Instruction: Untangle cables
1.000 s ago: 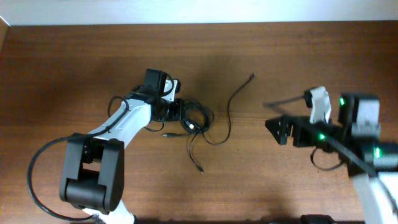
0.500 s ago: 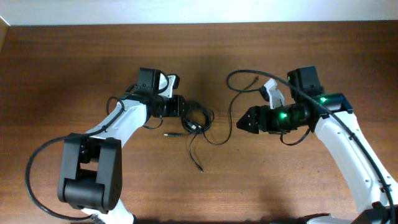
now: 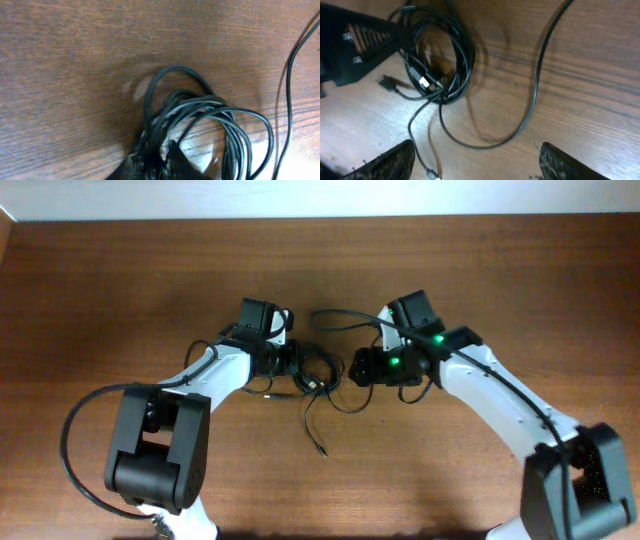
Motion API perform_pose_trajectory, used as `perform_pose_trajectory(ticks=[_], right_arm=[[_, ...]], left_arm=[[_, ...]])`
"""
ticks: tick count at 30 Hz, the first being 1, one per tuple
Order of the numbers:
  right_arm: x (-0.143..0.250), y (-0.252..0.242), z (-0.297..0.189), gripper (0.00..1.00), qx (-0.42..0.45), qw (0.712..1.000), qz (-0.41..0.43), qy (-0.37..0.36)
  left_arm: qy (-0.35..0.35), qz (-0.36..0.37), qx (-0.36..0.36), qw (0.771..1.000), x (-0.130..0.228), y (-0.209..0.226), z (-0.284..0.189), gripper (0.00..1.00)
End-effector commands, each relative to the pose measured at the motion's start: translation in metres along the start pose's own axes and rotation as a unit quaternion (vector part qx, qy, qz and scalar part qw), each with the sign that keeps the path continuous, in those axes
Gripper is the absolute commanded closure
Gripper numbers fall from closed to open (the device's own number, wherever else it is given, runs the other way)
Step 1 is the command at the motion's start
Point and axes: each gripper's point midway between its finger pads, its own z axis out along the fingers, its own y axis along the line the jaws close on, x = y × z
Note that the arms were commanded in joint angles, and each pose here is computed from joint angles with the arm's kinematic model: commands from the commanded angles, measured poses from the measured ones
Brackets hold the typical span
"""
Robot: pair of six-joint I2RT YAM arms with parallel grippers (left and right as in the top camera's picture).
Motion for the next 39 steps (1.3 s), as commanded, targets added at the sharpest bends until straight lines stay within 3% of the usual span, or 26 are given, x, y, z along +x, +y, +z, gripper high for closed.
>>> perform_pose_trajectory(ticks=[1, 8, 10, 17, 20, 24, 28, 39], right_arm=[[0.002, 0.003, 0.027, 0.20, 0.005, 1.000, 0.010, 0.011], [-0.007, 0.019, 0.077, 0.29, -0.014, 1.000, 0.010, -0.004], [-0.009, 0.014, 0.086, 0.36, -0.007, 1.000, 0.012, -0.009], [-0.008, 0.000, 0.106, 0.43, 0.013, 0.999, 0.030, -0.007], [-0.006, -0.003, 0.110, 0.60, 0.016, 0.999, 0.031, -0.002], [-0.003, -0.005, 0.112, 0.69, 0.018, 0.999, 0.033, 0.003], [-0.002, -0.005, 0.112, 0.73, 0.019, 0.999, 0.033, 0.004], [-0.001, -0.006, 0.112, 0.72, 0.021, 0.999, 0.034, 0.007]], left_arm=[[0.006, -0.002, -0.005, 1.000, 0.005, 0.004, 0.003, 0.91], [0.006, -0.002, -0.005, 1.000, 0.005, 0.004, 0.003, 0.90], [0.006, -0.003, -0.005, 1.000, 0.005, 0.004, 0.003, 0.89], [0.004, -0.002, -0.004, 1.000, 0.004, 0.004, 0.003, 0.89], [0.004, -0.002, -0.004, 1.000, 0.004, 0.004, 0.003, 0.88], [0.005, -0.002, -0.004, 1.000, 0.004, 0.004, 0.003, 0.88], [0.010, -0.003, 0.000, 1.000, 0.006, 0.003, 0.003, 0.88], [0.010, -0.003, 0.001, 1.000, 0.006, 0.002, 0.003, 0.88]])
